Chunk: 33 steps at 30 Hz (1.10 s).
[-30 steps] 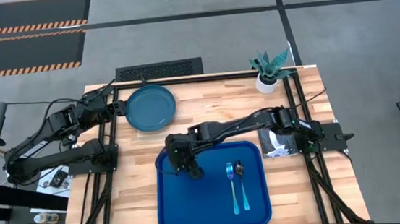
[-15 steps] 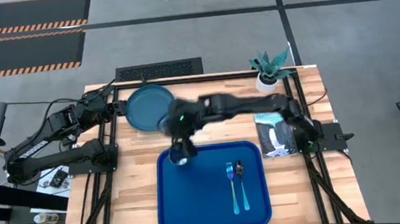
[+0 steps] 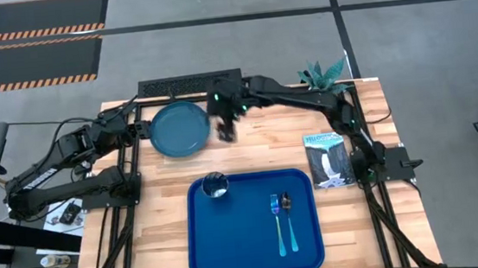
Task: Pick and place plate/cup/fork/spoon on tray
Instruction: Put the blue plate on the blue tray
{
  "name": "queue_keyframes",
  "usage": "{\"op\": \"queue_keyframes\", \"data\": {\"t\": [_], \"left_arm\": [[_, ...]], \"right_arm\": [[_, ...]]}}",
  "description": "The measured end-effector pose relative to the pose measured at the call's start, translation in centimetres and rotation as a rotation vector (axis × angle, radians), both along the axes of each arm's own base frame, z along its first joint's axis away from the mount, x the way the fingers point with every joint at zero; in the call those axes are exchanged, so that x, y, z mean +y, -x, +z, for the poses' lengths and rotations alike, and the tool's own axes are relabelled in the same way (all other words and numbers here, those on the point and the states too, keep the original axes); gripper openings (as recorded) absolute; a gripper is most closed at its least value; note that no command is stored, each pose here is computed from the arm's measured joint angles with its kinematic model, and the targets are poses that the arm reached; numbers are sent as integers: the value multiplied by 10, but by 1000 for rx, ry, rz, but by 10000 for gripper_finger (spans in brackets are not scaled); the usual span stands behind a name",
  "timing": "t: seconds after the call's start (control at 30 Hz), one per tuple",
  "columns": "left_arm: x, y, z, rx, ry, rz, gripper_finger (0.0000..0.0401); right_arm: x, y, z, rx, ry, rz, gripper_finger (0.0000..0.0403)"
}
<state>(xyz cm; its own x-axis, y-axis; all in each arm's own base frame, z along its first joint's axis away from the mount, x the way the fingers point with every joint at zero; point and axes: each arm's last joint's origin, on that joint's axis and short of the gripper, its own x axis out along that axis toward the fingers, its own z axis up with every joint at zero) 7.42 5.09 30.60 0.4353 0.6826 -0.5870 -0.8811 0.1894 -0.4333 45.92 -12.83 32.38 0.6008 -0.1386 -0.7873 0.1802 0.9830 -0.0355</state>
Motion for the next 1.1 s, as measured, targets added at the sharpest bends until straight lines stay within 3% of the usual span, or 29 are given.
{"op": "queue_keyframes", "data": {"t": [0.13,0.23,0.43,0.57,0.8,0.9,1.0,1.1], "left_arm": [[0,1,-1,1,7,9,222],[0,1,-1,-3,16,17,222],[-1,2,-2,-3,35,36,222],[-1,3,-3,4,44,40,222],[-1,3,-4,-4,59,53,222],[-1,3,-4,-9,62,58,222],[-1,3,-4,-10,63,58,222],[-1,3,-4,-11,63,59,222]], "right_arm": [[-43,-9,-25,-87,-204,-317,250],[-64,-18,-62,-74,-319,-486,250],[-73,-43,-110,-129,-496,-559,249],[-68,-52,-136,-104,-537,-605,249],[-63,-57,-130,-151,-521,-682,249],[-64,-56,-133,-136,-594,-724,249],[-57,-56,-129,-113,-686,-684,249],[-44,-57,-126,-89,-720,-755,249]]}}
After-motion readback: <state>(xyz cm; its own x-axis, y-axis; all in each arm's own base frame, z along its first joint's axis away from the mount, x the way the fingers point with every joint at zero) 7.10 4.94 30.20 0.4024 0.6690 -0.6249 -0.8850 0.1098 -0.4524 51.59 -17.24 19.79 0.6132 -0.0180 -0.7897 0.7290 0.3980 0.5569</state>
